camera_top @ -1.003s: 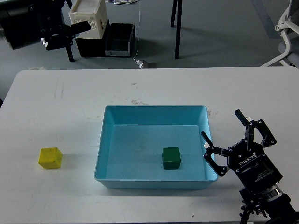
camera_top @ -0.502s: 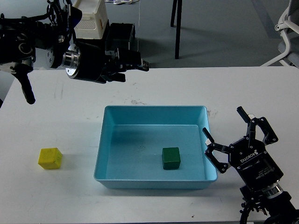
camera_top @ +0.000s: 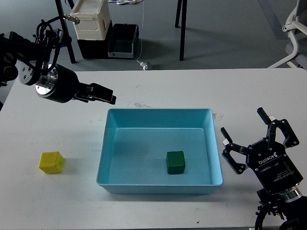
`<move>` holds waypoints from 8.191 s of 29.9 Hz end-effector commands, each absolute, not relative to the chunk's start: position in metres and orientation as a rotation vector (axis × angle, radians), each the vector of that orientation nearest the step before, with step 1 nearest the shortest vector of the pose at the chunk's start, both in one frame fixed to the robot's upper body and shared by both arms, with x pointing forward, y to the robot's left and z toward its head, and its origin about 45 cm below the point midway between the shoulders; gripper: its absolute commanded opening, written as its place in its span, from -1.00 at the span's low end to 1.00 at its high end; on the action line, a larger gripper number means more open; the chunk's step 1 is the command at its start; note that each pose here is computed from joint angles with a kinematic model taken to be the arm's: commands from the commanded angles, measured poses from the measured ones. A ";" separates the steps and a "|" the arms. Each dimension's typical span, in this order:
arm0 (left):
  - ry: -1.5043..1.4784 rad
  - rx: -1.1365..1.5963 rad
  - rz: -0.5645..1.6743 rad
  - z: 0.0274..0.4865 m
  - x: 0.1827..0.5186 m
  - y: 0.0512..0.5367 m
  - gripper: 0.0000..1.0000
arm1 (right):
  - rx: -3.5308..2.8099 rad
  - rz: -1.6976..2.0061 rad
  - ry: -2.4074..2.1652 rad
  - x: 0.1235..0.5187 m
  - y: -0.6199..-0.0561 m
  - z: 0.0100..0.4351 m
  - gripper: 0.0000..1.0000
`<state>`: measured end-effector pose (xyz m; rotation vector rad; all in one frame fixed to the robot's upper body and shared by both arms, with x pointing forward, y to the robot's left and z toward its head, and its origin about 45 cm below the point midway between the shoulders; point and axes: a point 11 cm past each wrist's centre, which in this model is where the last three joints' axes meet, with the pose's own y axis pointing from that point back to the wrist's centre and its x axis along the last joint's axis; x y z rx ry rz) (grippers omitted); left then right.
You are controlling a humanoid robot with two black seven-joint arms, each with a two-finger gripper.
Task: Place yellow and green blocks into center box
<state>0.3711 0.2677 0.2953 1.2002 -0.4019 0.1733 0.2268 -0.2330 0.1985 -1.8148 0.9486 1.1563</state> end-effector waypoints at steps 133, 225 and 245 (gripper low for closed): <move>-0.725 1.054 -0.416 0.242 0.326 0.059 -0.08 | -1.670 1.056 1.109 0.233 -0.276 0.186 1.00; 0.882 -1.166 1.209 0.165 0.243 0.307 0.99 | -1.524 1.125 1.060 0.206 -0.272 0.184 1.00; 0.975 -1.115 1.159 0.152 0.237 0.278 1.00 | -1.564 1.205 1.054 0.193 -0.253 0.174 1.00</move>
